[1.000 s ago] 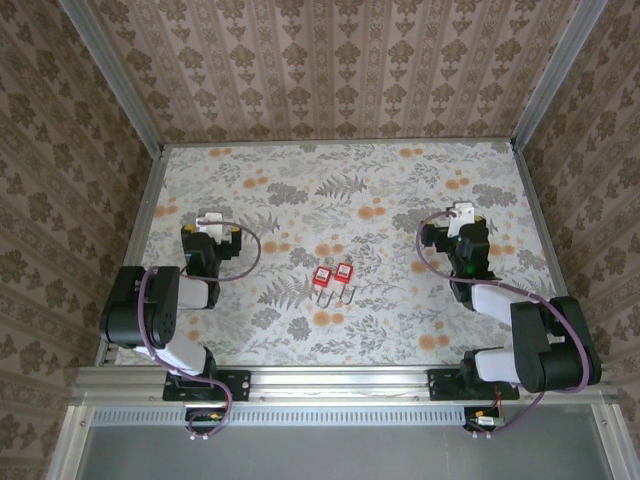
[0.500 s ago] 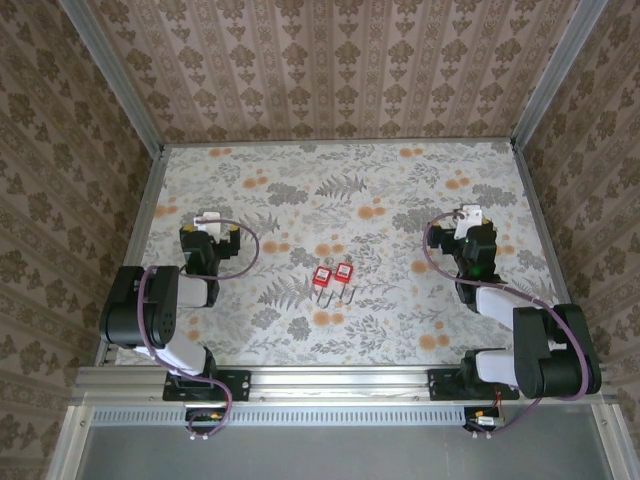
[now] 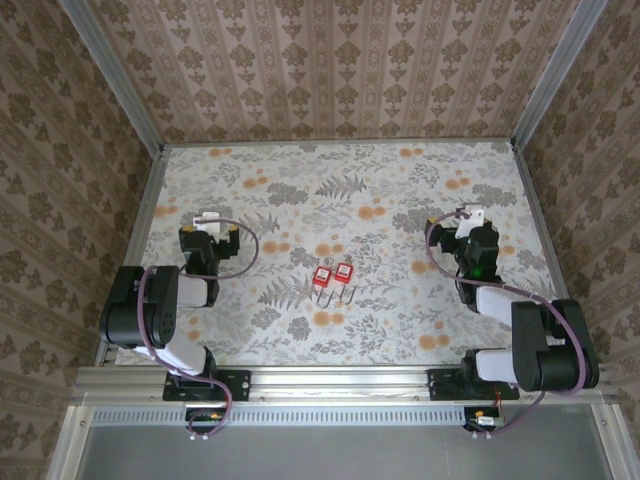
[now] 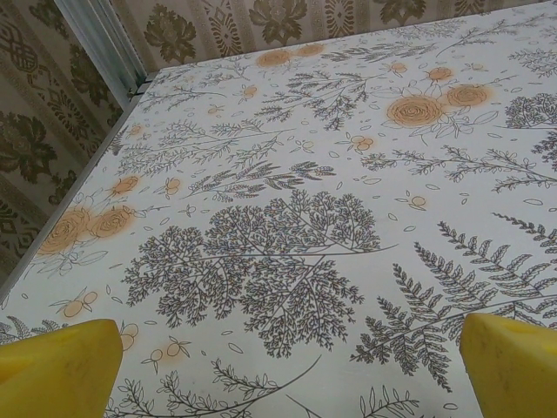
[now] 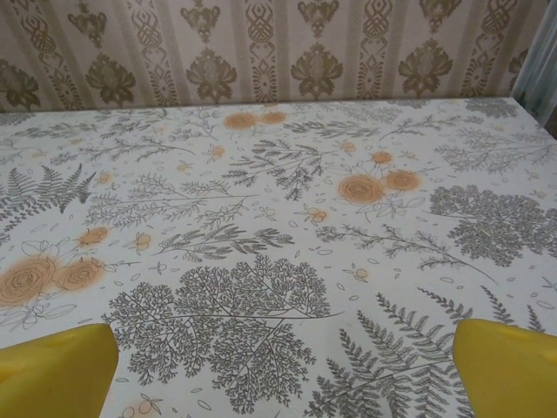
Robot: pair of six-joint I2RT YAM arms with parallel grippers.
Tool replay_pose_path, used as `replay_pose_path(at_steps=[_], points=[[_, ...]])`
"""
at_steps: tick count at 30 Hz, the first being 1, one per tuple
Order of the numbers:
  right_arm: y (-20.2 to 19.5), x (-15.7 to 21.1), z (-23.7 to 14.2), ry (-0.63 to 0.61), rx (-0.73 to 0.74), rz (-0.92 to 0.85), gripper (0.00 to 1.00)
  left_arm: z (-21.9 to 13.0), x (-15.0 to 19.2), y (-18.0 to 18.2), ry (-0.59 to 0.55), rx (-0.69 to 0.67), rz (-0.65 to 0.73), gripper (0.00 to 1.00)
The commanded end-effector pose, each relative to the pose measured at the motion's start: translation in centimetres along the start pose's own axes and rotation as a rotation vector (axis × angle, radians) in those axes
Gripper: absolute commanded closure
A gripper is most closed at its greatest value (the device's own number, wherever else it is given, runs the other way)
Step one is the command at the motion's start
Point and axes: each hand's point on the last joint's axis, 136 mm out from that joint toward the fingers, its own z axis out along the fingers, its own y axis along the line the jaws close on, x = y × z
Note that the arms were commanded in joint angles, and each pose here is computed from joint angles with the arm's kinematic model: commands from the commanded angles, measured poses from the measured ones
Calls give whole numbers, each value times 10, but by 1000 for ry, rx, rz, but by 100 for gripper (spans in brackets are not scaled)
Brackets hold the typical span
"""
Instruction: Unlock with the key
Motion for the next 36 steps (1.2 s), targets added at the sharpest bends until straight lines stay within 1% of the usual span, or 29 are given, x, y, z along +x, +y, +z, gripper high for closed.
replay_pose_path(at_steps=[1, 2, 3, 4, 6, 7, 9, 12, 14, 32, 36], points=[[2, 10, 5, -38, 6, 15, 0, 3, -12, 7, -23, -21, -29, 0], [3, 18, 7, -41, 15, 4, 0, 3, -12, 7, -23, -23, -29, 0], [6, 16, 8, -73, 4, -7, 0, 3, -12, 7, -23, -22, -30, 0], [9, 16, 8, -72, 0, -22, 0, 3, -12, 8, -22, -23, -29, 0], [18, 21, 13, -2, -27, -53, 0, 3, -12, 7, -22, -22, -29, 0], [24, 21, 19, 11, -56, -67, 0, 3, -12, 7, -22, -22, -29, 0], [20, 22, 25, 58, -35, -62, 0, 3, -12, 7, -23, -21, -30, 0], [10, 22, 30, 82, 12, -31, 0, 3, -12, 7, -23, -22, -29, 0], [8, 23, 32, 94, 10, -15, 0, 3, -12, 7, -21, -22, -29, 0], [8, 22, 31, 84, 10, -19, 0, 3, -12, 7, -22, -20, -29, 0], [8, 21, 29, 69, 41, -38, 0, 3, -12, 7, -23, -21, -29, 0]])
